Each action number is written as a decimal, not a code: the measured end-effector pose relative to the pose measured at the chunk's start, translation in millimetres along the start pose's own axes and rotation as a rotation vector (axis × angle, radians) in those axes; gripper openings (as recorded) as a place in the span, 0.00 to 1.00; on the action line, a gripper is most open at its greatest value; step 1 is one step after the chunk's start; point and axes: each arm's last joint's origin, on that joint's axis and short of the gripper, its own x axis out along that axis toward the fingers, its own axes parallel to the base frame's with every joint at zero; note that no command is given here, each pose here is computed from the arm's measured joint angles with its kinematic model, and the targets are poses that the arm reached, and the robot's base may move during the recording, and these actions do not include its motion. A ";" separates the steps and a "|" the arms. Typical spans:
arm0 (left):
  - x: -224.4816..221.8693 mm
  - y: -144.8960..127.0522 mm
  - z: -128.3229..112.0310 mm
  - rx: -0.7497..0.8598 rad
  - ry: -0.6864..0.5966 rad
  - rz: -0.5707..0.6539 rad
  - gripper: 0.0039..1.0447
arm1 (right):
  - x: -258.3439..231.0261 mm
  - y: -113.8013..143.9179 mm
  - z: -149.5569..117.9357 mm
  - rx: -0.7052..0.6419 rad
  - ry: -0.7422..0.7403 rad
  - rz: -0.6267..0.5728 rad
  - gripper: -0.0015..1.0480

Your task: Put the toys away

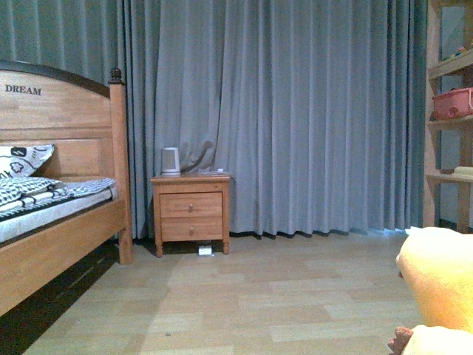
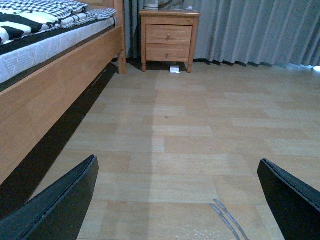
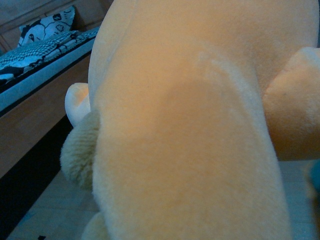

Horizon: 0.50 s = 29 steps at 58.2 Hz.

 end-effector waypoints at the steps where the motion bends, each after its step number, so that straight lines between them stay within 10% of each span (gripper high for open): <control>1: 0.0 0.0 0.0 0.000 0.000 0.000 0.95 | 0.0 0.0 0.0 0.000 0.000 0.000 0.18; 29: 0.0 0.0 0.0 0.000 0.000 0.000 0.95 | 0.0 0.0 0.0 0.000 0.000 0.000 0.18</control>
